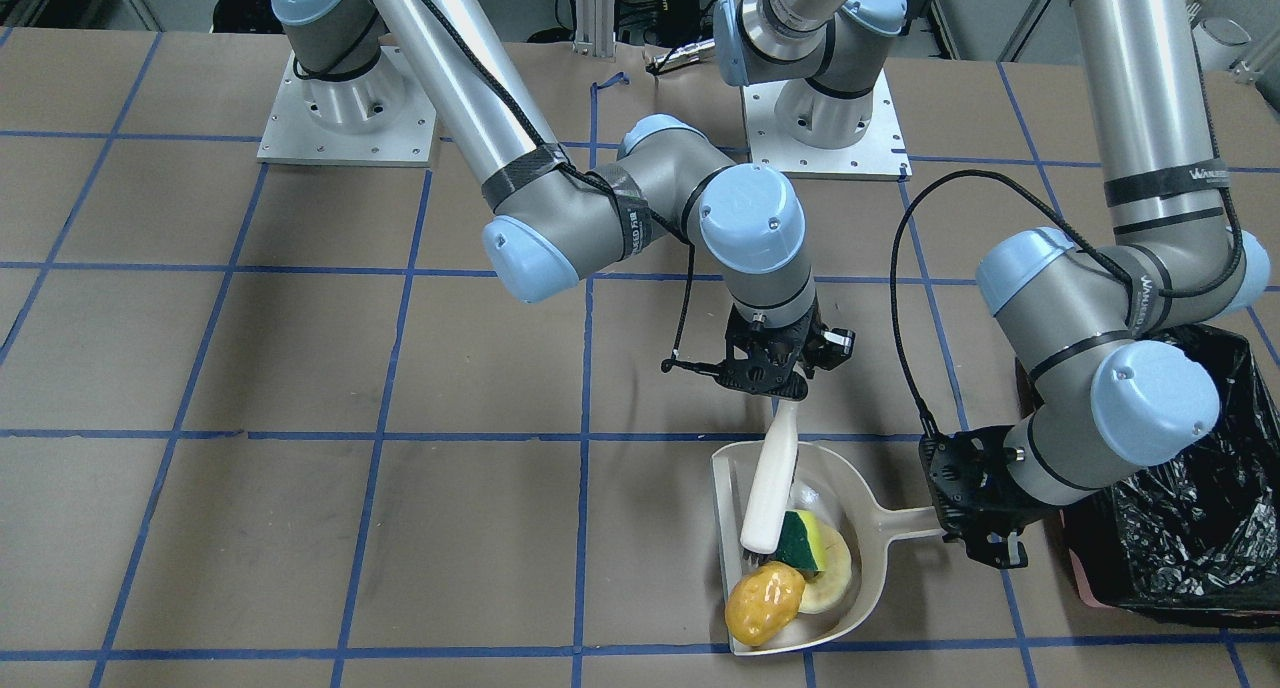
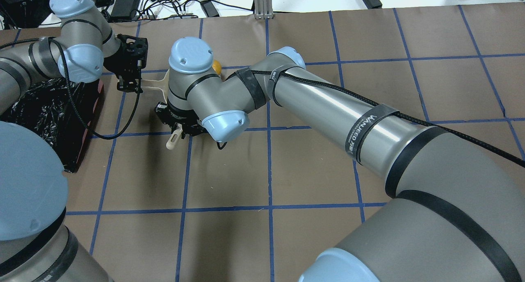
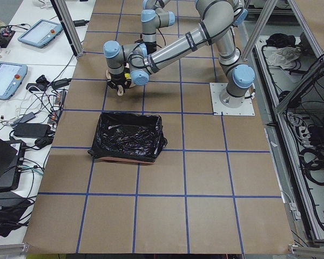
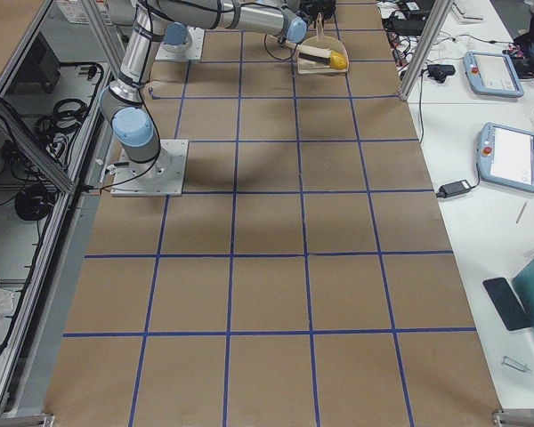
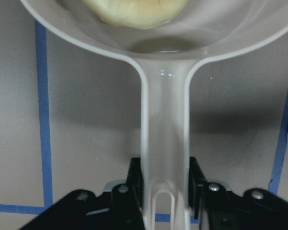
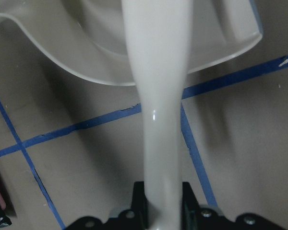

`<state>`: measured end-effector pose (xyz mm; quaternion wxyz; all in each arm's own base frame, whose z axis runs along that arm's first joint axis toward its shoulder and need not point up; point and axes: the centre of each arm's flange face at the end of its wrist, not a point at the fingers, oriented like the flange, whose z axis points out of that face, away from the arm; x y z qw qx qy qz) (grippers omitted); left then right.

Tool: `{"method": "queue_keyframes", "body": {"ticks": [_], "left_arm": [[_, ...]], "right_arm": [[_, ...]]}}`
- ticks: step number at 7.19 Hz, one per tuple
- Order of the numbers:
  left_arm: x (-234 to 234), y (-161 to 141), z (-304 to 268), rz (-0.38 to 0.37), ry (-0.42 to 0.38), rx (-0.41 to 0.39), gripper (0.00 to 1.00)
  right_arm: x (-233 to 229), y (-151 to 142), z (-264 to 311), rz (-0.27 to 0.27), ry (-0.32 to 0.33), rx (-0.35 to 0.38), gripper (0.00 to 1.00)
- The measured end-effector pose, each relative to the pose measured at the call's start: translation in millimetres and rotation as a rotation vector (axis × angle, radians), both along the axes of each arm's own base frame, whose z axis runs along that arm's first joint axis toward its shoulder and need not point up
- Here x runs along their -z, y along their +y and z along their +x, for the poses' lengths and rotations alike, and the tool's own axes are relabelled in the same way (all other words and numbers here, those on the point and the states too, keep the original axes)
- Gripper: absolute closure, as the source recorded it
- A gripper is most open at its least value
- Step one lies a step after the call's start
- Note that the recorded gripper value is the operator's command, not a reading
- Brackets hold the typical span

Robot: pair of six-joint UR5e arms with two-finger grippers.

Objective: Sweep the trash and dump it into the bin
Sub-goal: 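Sweep the sponge and roll into the dustpan with the right gripper's brush, then lift the loaded dustpan with the left gripper while the right gripper withdraws the brush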

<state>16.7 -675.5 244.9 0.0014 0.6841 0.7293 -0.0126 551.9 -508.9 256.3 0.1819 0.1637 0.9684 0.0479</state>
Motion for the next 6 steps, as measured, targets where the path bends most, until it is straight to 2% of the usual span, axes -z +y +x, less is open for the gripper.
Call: {"method": "queue_keyframes", "body": {"ticks": [3,6], "left_arm": [[0,0,0,-0.001,0.0,0.0,0.9],[-2,0,1,-0.003,0.004,0.005,0.91]], "right_arm": [[-19,3,-3,-0.007,0.008,-0.002,1.0],[-66,11,-21,0.015,0.024,0.015,1.0]]}}
